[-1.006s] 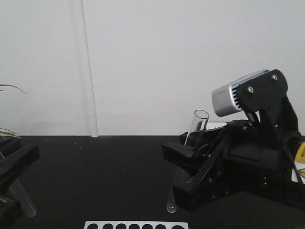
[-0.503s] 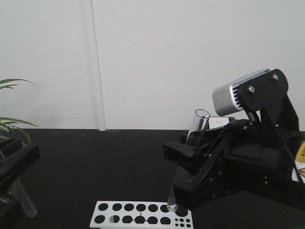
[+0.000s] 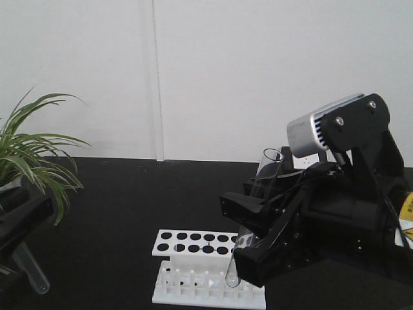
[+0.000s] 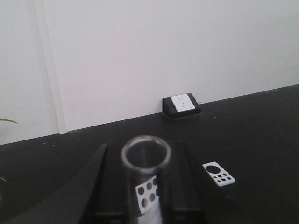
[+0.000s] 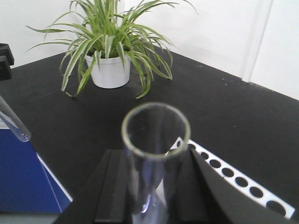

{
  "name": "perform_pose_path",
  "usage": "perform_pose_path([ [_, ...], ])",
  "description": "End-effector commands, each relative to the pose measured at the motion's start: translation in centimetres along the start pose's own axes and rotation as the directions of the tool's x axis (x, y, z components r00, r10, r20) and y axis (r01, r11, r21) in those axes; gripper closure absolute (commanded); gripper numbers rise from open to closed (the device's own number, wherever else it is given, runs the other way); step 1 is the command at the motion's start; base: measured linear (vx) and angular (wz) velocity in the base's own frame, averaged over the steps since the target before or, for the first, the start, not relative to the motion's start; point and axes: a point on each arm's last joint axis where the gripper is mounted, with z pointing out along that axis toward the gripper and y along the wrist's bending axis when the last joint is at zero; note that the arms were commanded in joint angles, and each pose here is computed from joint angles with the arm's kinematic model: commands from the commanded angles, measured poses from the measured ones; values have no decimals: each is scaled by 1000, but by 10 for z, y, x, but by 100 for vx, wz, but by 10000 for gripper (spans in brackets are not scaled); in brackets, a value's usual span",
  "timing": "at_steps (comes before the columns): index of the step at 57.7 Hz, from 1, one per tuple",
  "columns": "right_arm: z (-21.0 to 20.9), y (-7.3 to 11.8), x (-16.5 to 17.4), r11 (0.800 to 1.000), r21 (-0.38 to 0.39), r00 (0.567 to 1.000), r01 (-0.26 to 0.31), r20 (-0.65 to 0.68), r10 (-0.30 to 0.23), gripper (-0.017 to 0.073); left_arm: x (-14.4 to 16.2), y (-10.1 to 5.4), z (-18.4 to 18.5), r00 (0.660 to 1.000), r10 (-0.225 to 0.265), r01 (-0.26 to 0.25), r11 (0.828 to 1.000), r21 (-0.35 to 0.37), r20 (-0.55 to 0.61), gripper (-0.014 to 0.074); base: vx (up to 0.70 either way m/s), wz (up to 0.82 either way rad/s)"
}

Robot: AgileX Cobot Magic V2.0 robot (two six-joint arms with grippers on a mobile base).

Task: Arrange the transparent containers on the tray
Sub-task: 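Turn the base away from the rack while holding both tubes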

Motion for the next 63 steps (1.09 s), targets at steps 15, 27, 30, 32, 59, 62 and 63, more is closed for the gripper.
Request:
perform_pose_path([
  [15,-12,0,-22,1000,6,990,10,142,-11,561,-22,-3,-4,992,-15,12,1000,25,127,563,-26,5],
  [27,-12,0,-22,1000,6,990,10,142,-11,561,-22,-3,-4,992,-15,12,1000,25,127,563,-28,4],
  [30,-12,0,-22,1000,6,990,10,142,-11,561,-22,-3,-4,992,-15,12,1000,25,127,563,-29,5],
  [32,-12,0,-22,1000,6,990,10,142,-11,561,-22,-3,-4,992,-15,12,1000,25,127,563,-29,5],
  [59,-12,0,-22,1000,6,991,10,136,-11,560,-22,-3,-4,992,-15,12,1000,25,126,563,-29,5],
  [62,-12,0,-22,1000,6,991,10,136,-11,560,-22,-3,-4,992,-15,12,1000,25,127,563,-29,3],
  [63,-12,0,-22,1000,6,991,10,136,-11,560,-22,-3,-4,992,-15,12,1000,25,127,563,-29,3],
])
